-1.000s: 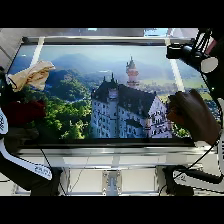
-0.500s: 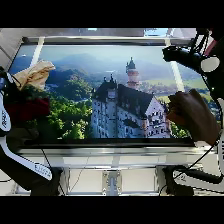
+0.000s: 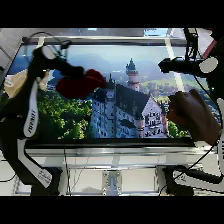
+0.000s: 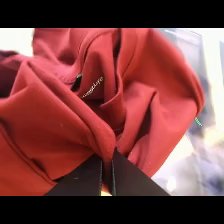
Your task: Fold the shirts.
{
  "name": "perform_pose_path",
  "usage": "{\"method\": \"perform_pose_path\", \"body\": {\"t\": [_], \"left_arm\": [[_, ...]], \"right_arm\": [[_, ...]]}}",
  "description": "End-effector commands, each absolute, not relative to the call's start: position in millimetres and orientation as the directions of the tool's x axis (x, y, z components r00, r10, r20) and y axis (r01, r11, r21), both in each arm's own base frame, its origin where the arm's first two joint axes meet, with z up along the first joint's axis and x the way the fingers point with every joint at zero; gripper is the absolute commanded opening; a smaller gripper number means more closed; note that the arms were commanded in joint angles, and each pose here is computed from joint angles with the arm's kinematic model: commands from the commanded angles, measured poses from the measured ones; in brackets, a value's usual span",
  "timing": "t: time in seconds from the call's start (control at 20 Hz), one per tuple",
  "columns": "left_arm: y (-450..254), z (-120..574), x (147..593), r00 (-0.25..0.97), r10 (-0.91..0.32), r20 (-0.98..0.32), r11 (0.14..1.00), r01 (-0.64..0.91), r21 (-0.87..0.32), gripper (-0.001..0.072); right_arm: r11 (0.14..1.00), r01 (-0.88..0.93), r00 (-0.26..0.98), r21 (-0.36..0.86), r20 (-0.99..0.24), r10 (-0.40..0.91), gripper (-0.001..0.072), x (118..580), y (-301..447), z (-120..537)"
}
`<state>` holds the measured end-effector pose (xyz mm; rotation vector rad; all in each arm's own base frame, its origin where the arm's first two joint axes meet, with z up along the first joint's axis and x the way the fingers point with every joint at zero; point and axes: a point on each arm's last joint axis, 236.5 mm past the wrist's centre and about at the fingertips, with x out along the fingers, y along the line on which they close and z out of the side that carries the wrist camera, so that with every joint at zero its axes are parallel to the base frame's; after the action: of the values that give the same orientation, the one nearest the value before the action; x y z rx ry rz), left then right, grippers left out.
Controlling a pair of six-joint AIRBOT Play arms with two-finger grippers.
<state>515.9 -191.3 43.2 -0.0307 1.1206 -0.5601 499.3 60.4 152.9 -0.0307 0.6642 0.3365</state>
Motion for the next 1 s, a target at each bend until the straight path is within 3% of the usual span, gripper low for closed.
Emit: {"method": "perform_pose_path", "body": {"t": [0.0,0.25,0.3,0.35,0.4,0.45,0.6,0.7,0.8,0.95], "left_arm": [[-314,34,454,0.192,-0.478,-0.857,0.708,0.662,-0.246,0.0009],[-371,-27,371,-0.033,-0.356,-0.934,0.583,0.773,-0.249,0.0011],[-370,-31,372,-0.025,-0.337,-0.941,0.591,0.773,-0.232,0.0054],[-370,-24,382,0.018,-0.340,-0.940,0.613,0.762,-0.207,0.0260],[-368,-10,395,0.070,-0.343,-0.937,0.628,0.759,-0.173,0.0418],[-365,11,411,0.139,-0.346,-0.928,0.637,0.761,-0.124,0.0507],[-328,86,479,0.474,-0.285,-0.833,0.716,0.683,0.144,0.0510],[-290,108,521,0.631,-0.197,-0.750,0.800,0.546,0.249,0.0508],[-263,87,540,0.635,-0.169,-0.754,0.866,0.461,0.195,0.0507],[-251,33,546,0.516,-0.243,-0.821,0.908,0.419,-0.005,0.0507]], "right_arm": [[0.945,-0.324,0.657,0.038,-0.710,0.254,0.0376,481,50,129],[0.950,-0.312,0.636,0.023,-0.737,0.227,0.0377,476,44,122],[0.949,-0.314,0.633,0.031,-0.738,0.234,0.0378,475,46,122],[0.948,-0.315,0.633,0.041,-0.735,0.243,0.0378,475,48,123],[0.947,-0.317,0.632,0.058,-0.731,0.257,0.0377,475,51,123],[0.944,-0.320,0.627,0.080,-0.729,0.275,0.0377,475,55,123],[0.933,-0.317,0.581,0.172,-0.743,0.334,0.0379,468,69,101],[0.916,-0.305,0.500,0.261,-0.775,0.387,0.0380,451,82,70],[0.913,-0.279,0.427,0.298,-0.813,0.396,0.0380,433,84,34],[0.911,-0.239,0.342,0.336,-0.849,0.403,0.0388,406,86,-7]]}}
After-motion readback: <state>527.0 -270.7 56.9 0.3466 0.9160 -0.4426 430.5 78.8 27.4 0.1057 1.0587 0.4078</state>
